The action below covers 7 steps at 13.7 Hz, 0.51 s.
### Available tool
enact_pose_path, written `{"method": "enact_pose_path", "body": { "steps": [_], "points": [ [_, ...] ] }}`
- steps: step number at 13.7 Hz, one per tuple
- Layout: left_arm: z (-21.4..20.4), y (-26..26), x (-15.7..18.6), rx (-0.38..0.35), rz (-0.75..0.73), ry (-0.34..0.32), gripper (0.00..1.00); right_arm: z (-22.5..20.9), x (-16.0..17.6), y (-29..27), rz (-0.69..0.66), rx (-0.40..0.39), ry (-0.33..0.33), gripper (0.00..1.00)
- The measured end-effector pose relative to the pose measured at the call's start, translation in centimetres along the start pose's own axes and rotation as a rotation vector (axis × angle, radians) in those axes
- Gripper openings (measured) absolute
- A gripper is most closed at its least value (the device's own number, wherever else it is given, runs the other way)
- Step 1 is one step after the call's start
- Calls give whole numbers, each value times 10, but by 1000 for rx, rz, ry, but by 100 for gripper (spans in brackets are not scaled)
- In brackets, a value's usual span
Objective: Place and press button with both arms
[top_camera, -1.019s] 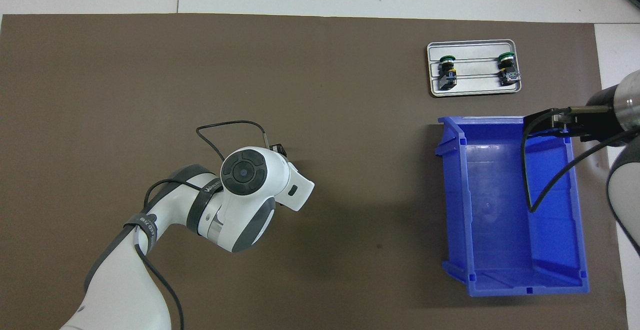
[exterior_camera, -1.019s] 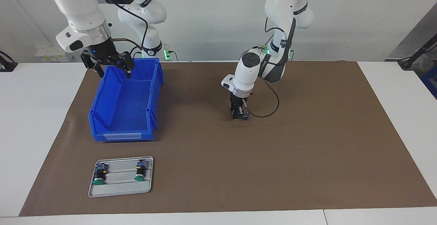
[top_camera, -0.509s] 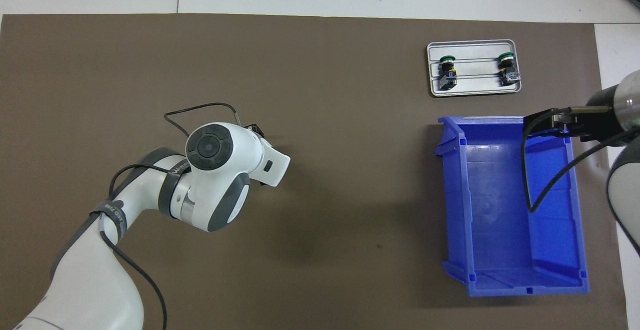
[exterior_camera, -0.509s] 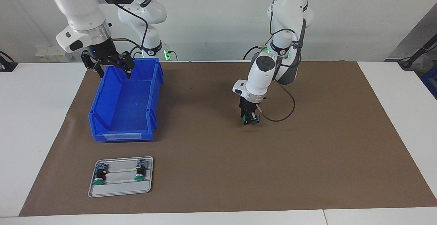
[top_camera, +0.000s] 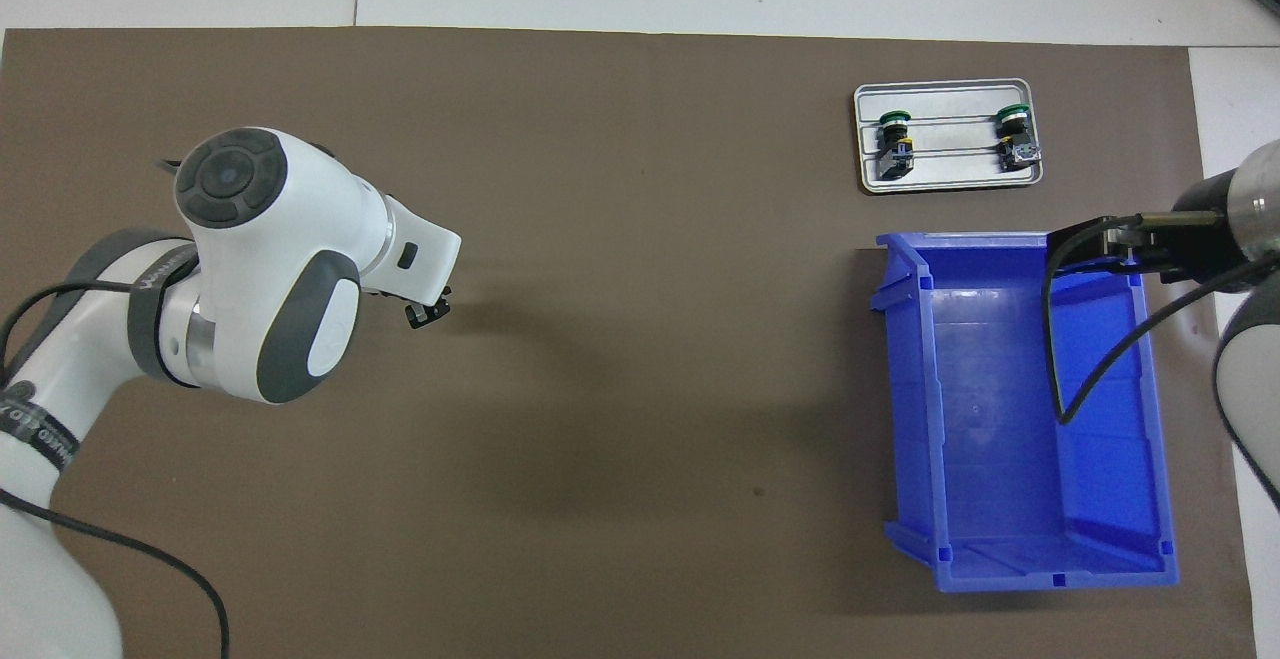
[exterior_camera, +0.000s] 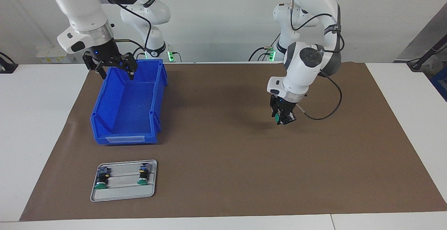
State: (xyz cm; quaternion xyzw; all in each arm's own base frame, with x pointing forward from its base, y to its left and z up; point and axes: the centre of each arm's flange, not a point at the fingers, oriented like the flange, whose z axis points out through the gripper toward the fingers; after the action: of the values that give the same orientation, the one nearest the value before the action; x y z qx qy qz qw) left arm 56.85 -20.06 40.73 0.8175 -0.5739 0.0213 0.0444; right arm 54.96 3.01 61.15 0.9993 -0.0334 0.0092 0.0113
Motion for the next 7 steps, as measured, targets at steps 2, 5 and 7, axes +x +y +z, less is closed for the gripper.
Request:
{"method": "enact_pose_path", "body": {
  "steps": [2,5,7],
  "points": [
    [-14,-9,-30,-75,-6,25,41,0,0,0,0,0,0,100],
    [-32,-32,-93,-167,4,71,41,0,0,0,0,0,0,100],
    [-41,-49,-137,-204,-5,153,41,0,0,0,0,0,0,100]
  ]
}}
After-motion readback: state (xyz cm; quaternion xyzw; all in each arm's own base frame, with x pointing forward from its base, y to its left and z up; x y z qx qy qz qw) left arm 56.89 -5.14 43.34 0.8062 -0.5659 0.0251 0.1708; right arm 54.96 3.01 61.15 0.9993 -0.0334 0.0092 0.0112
